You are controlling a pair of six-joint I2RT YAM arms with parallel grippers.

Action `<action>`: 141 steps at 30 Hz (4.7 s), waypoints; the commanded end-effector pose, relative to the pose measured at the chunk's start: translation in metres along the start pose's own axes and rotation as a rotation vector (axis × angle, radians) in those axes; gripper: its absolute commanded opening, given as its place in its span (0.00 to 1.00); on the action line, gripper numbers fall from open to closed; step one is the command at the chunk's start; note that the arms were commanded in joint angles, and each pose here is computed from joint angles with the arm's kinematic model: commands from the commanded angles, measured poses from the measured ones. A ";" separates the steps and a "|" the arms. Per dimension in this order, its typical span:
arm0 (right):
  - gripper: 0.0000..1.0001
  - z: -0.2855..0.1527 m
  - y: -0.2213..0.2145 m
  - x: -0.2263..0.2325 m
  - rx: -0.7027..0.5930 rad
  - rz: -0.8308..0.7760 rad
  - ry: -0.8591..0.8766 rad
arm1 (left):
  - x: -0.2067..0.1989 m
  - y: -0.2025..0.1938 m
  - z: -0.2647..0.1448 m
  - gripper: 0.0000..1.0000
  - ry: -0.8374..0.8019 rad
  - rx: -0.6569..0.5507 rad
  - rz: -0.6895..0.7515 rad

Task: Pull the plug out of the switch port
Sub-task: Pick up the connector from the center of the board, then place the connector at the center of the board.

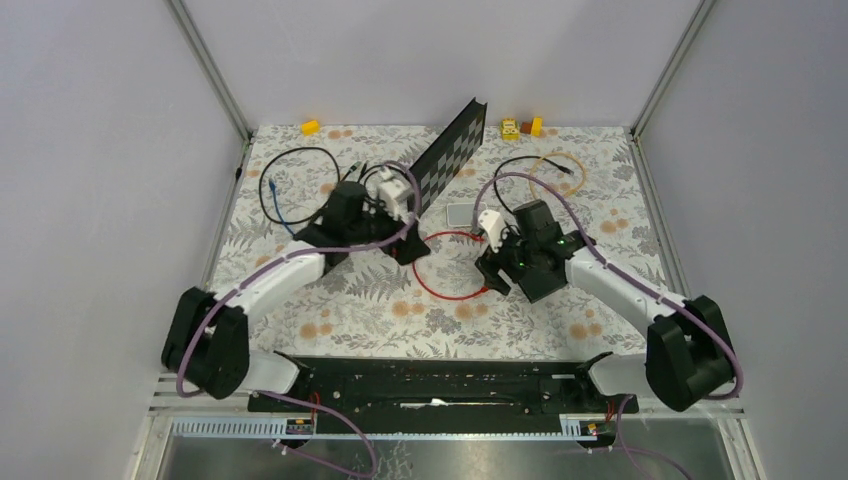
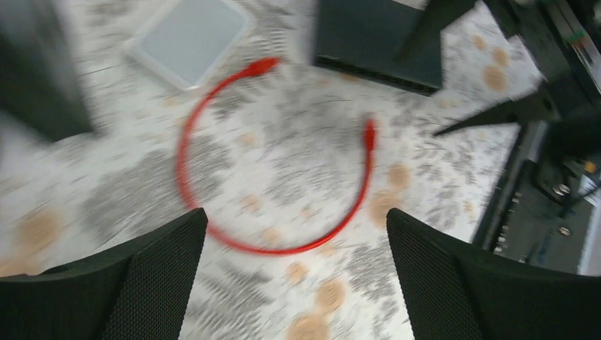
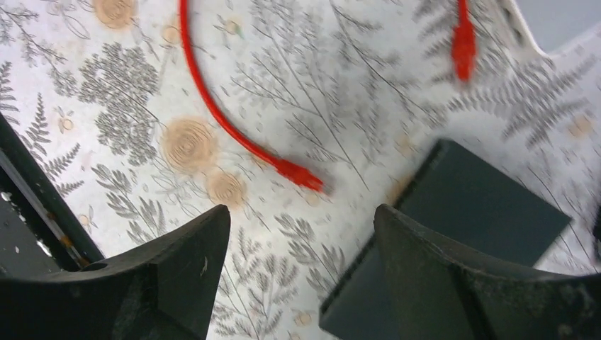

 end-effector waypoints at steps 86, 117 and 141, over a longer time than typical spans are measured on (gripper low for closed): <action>0.01 0.035 -0.009 0.028 0.344 -0.424 -0.038 | 0.122 0.001 -0.196 0.99 0.393 -0.220 -0.178; 0.15 0.042 -0.040 -0.009 0.400 -0.332 -0.062 | 0.123 0.007 -0.200 0.99 0.413 -0.223 -0.152; 0.00 -0.122 0.112 -0.051 -0.071 -0.217 -0.583 | 0.124 0.012 -0.203 0.99 0.424 -0.232 -0.156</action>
Point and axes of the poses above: each gripper's point midway between its finger pads, its own z axis out along the fingers, its own x axis along the line the jaws close on, y = z × x, the point moved 3 cm from there along -z, back along the fingers, and after that the axes turned 7 degrees about z, right-handed, at the moved point
